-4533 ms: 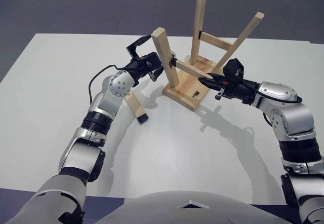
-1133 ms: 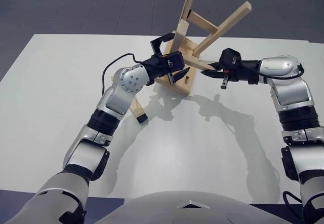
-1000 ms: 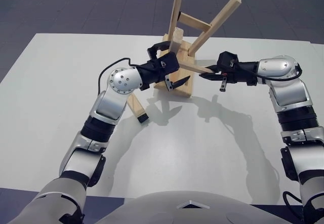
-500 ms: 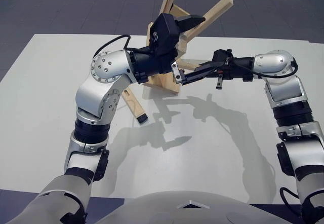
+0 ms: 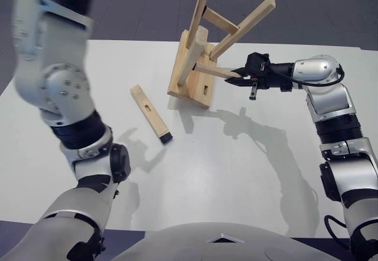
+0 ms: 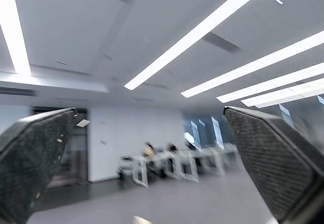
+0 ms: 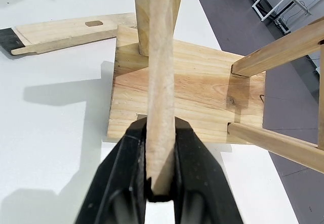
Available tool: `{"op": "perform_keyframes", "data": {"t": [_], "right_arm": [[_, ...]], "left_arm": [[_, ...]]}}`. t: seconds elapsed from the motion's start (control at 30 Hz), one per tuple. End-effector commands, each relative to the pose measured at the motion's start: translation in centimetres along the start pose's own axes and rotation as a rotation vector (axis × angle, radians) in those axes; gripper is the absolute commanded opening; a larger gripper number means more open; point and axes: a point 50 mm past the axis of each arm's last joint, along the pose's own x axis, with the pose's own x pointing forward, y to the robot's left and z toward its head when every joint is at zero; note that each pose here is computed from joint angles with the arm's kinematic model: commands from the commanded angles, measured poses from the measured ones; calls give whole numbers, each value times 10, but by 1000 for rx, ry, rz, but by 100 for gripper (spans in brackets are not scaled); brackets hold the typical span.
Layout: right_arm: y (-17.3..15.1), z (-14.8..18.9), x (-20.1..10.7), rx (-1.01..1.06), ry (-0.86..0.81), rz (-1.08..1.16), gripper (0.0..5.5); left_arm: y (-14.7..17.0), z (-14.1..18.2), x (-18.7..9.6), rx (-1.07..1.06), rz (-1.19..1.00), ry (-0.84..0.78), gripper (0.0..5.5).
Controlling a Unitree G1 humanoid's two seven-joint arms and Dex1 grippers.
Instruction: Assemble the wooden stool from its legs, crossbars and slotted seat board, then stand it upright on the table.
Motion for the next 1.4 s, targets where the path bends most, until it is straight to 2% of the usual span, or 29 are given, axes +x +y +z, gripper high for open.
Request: {"op": "perform_keyframes", "data": {"t": [0.03, 0.1, 0.17, 0.23, 0.33, 0.5, 0.77, 1.4], "right_arm": [[-9, 11, -4, -62, -7, -43, 43], [-8, 11, -3, -61, -6, -42, 43], [-7, 10, -2, -61, -3, -41, 43], [-7, 9, -1, -66, 1, -40, 43], [-9, 11, 1, -87, 10, -30, 43], [-18, 20, 2, -138, 20, -6, 43], [-24, 28, 4, -185, 17, 9, 43], [-41, 40, 12, -247, 18, 23, 43]], "left_arm": [[55, -60, -35, 445, 202, 461, 540], [51, -107, -57, 494, 135, 638, 540], [30, -145, -73, 570, 2, 739, 540], [-2, -172, -85, 595, -173, 766, 540], [-39, -194, -97, 593, -355, 760, 540], [-66, -198, -96, 547, -450, 705, 540], [-58, -200, -84, 548, -398, 688, 540], [-66, -204, -82, 541, -432, 680, 540]]}}
